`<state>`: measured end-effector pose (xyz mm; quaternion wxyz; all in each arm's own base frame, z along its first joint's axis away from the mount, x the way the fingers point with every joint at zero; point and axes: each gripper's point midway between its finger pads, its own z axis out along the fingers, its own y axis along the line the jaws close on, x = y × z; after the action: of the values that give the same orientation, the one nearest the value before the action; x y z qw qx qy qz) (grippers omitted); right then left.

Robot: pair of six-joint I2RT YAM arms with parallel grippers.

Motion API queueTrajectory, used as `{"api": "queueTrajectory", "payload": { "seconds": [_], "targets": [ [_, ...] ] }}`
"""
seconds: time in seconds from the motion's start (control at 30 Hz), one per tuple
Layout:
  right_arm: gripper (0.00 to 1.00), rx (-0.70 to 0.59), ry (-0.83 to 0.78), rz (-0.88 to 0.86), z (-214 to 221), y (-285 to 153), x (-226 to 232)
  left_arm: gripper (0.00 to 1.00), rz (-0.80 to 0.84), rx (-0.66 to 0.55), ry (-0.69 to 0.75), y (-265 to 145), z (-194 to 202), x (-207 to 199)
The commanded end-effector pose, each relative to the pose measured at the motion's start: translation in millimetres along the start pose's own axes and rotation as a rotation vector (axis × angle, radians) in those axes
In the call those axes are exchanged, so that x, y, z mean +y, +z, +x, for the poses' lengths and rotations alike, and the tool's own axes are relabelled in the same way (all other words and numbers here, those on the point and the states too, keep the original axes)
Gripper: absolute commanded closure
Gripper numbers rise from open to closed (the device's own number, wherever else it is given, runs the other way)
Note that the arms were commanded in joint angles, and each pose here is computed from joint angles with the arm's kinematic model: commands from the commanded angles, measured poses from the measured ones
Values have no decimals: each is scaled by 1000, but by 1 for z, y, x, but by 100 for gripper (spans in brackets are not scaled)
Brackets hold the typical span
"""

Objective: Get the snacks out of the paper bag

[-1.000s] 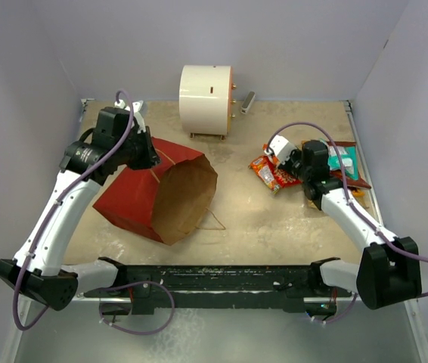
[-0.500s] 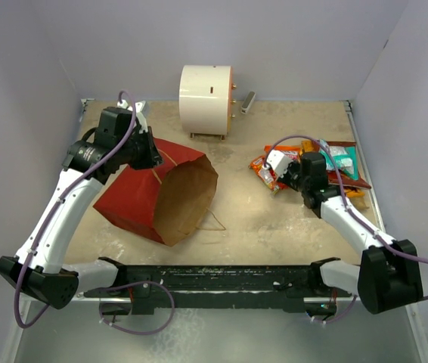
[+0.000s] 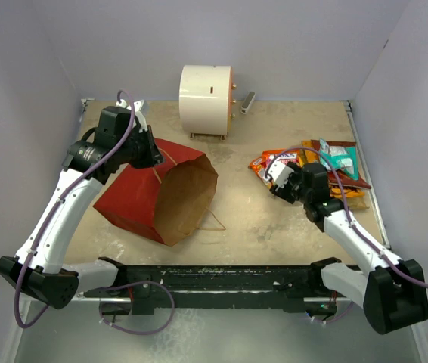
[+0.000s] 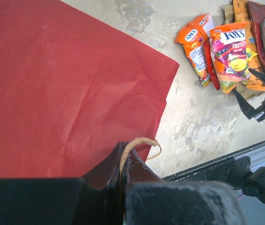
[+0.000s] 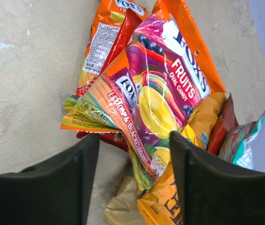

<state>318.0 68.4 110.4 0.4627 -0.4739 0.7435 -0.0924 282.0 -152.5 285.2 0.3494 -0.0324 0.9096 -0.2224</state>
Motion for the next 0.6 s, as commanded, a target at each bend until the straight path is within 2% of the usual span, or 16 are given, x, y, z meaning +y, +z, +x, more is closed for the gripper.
{"api": "queueTrajectory", "payload": {
  "seconds": [0.0,0.03,0.13,0.23,0.3,0.4,0.57],
  "targets": [
    [27,-102,90,59,-43,-13,-32,100,58,-55,-23,-7,-15,-14],
    [17,-111,124,53,-49,-16,-34,100,71,-55,-28,-8,-15,-17],
    [1,-159,257,59,-69,-27,-42,100,120,-50,-45,-10,-16,-27],
    [0,-206,440,108,-86,-39,-57,100,213,-46,-71,-16,-19,-46],
    [0,-209,620,172,-90,-46,-69,100,296,-36,-95,-20,-23,-63],
    [1,-196,766,237,-98,-56,-89,100,415,-22,-148,-28,-32,-89],
    [1,-192,975,254,-118,-71,-106,100,589,-21,-219,-41,-56,-128]
  ]
}}
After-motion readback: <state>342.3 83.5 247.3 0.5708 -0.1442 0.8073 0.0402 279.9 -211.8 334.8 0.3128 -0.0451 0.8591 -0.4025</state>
